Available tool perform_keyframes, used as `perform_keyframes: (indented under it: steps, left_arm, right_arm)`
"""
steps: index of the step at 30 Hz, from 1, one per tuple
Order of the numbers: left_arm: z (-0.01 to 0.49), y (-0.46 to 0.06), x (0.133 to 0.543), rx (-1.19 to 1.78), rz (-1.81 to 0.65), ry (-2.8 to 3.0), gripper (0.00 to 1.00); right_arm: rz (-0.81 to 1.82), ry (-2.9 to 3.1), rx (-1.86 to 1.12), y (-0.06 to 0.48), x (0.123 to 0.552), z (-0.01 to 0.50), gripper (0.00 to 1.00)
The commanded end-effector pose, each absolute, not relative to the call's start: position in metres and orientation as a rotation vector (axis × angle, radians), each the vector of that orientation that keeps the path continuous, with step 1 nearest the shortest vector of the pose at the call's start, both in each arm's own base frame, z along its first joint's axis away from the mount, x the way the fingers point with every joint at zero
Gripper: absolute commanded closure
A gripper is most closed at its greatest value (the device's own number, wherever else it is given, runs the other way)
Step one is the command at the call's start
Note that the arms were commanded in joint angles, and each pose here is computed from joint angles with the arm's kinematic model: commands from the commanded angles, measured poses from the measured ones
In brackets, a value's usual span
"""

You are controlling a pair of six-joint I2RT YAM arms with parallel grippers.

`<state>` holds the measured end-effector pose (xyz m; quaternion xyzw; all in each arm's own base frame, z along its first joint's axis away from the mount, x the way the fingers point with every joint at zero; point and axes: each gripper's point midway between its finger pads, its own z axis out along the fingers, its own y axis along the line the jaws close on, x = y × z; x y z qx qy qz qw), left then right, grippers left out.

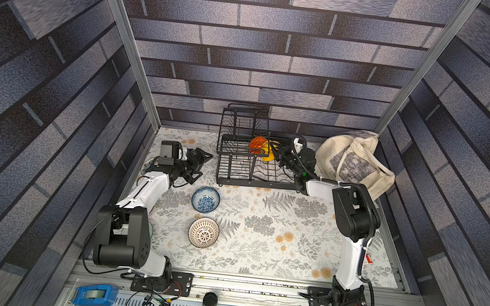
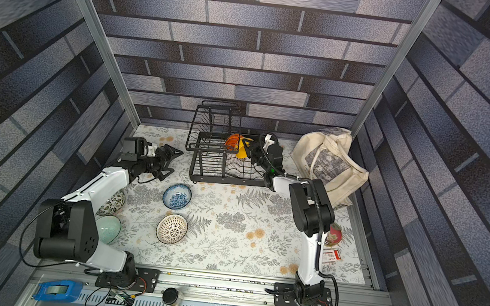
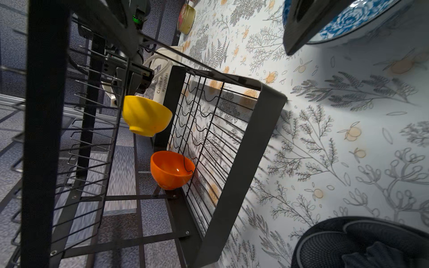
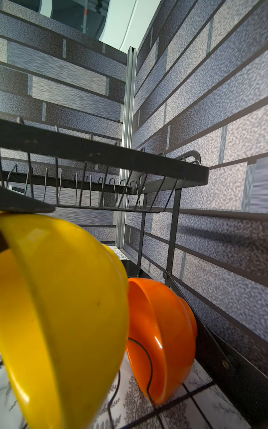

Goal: Load bowls into a dish rack
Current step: Place the bowl in the dish rack.

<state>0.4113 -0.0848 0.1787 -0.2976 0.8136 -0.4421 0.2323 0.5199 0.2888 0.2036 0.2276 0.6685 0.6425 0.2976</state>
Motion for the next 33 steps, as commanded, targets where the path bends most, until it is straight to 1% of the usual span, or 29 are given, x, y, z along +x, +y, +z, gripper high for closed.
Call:
perform_keyframes:
  steps: [1, 7, 15, 33]
  left_arm:
    - [0.195, -0.095, 0.431, -0.75, -1.286, 2.191, 0.0]
    - [0.18, -0.101, 0.441, -0.75, -1.33, 2.215, 0.0]
    - [0.156, -0.103, 0.441, -0.778, -1.343, 2.256, 0.0]
    - [0.148, -0.103, 0.441, -0.809, -1.354, 2.276, 0.0]
  right_arm:
    - [1.768, 1.667, 0.549, 0.298, 0.526, 0.229, 1.0]
    - [1.808, 1.634, 0.568, 0.31, 0.538, 0.216, 1.0]
    - [1.851, 1.612, 0.582, 0.323, 0.551, 0.199, 1.0]
    - [1.922, 1.541, 0.557, 0.344, 0.566, 0.186, 1.0]
